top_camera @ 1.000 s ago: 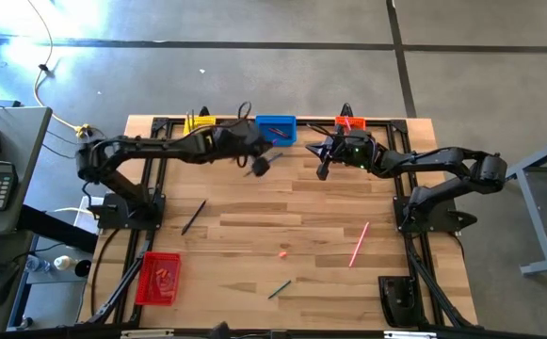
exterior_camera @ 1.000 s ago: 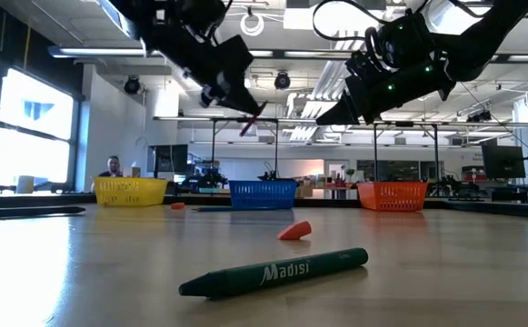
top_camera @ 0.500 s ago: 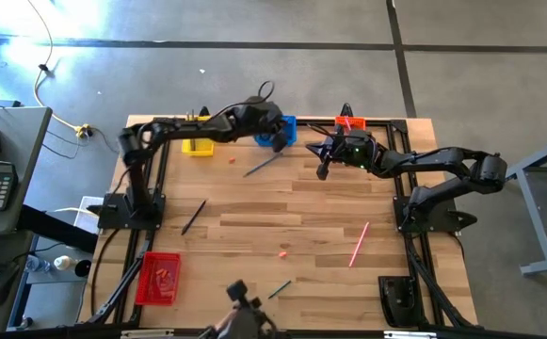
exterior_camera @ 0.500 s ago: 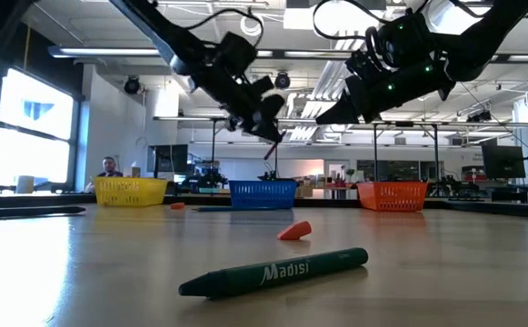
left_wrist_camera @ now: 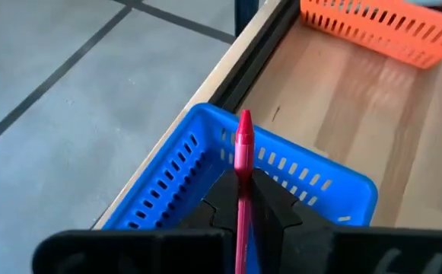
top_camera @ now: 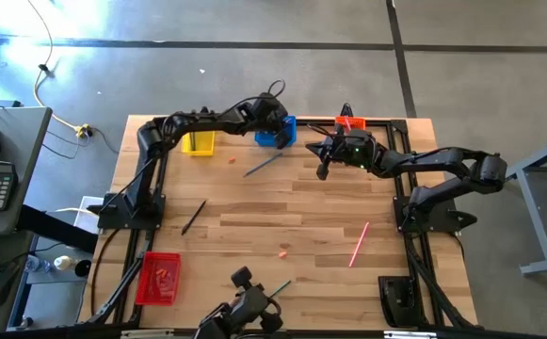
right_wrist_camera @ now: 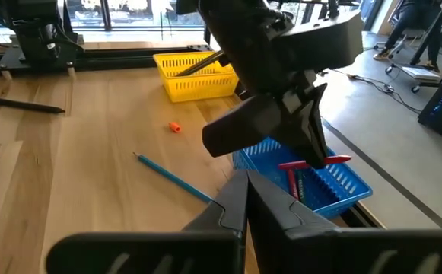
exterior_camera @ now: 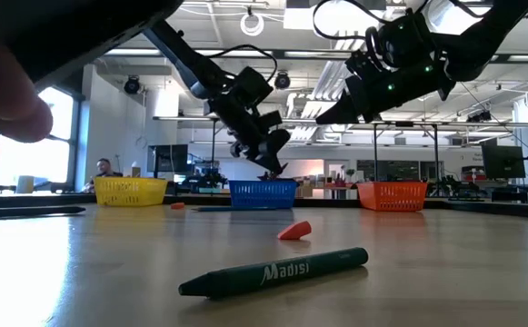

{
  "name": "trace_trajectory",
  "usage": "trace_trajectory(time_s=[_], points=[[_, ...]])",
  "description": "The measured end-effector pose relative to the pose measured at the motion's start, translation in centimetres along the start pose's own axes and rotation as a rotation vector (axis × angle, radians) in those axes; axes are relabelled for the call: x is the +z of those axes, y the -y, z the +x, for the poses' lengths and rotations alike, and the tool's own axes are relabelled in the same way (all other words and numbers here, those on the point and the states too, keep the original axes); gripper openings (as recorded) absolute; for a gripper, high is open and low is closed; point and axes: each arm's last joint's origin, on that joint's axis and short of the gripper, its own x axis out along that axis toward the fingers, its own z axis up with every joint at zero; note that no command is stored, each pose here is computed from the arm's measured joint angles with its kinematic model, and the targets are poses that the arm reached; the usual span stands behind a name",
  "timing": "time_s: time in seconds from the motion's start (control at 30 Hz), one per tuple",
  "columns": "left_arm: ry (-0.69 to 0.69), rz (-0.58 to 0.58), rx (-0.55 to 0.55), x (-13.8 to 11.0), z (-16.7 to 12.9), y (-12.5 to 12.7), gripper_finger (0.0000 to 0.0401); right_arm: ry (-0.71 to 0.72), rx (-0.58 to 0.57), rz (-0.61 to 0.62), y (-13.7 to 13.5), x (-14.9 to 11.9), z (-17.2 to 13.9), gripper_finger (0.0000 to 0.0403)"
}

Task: Sort crayons/erasers/pens/pencils in bins
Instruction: Put the red crayon into the blue bin, then put the black pen into the orange bin

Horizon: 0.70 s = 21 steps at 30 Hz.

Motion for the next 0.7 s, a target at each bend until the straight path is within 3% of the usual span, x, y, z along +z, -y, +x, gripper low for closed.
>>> trace_trajectory(time_s=[0.7], points=[[0.005,0.026,0.016,0.19,-0.22,-0.09,0.0070,-0.006,0.001,0.000,-0.01,-0.06,0.00,0.0000]])
